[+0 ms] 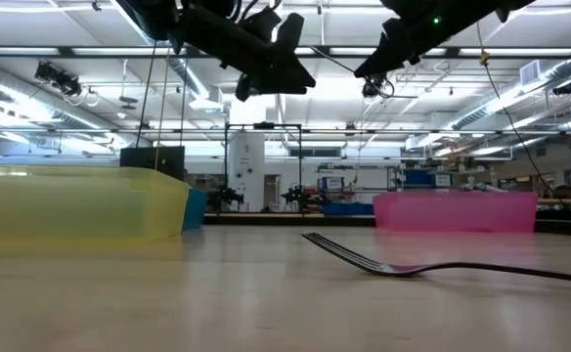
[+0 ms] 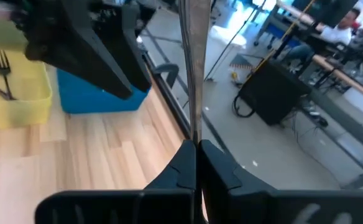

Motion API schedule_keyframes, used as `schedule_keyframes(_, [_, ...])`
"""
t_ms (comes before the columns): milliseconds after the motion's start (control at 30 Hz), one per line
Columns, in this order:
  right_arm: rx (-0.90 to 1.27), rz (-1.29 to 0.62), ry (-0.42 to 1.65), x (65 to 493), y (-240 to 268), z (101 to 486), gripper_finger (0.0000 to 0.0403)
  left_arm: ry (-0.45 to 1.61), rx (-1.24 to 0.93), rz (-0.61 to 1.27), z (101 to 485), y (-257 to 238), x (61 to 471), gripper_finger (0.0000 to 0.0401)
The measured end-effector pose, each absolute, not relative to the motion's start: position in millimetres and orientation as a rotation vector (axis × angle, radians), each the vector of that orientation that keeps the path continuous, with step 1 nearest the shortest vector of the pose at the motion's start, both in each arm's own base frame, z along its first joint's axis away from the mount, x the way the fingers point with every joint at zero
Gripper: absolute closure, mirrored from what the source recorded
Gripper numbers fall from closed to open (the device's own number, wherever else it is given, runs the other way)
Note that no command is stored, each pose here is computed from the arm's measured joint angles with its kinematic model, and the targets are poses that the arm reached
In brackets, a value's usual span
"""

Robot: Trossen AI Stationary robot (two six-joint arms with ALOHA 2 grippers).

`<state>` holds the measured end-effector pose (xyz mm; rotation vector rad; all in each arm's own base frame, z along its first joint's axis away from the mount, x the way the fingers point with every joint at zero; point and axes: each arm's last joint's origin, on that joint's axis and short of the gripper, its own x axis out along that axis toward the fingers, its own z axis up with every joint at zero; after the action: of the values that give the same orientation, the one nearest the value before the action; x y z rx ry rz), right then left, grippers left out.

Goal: Sort silverware by color (type)
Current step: Put the black fork into the yellow bin

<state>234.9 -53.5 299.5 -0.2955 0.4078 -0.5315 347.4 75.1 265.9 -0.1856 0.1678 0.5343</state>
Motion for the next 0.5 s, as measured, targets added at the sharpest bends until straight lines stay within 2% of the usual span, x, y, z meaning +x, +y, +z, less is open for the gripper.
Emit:
schedule_keyframes(300, [-0.332,-0.527,0.37,236,-54,304,0.0392,-0.061,-0.348,0.49,284,81,349,0.028])
schedule_keyframes(500, [-0.335,-0.528,0.361,237,-54,305,0.0391,-0.132,-0.387,0.464,290,80,349,0.028])
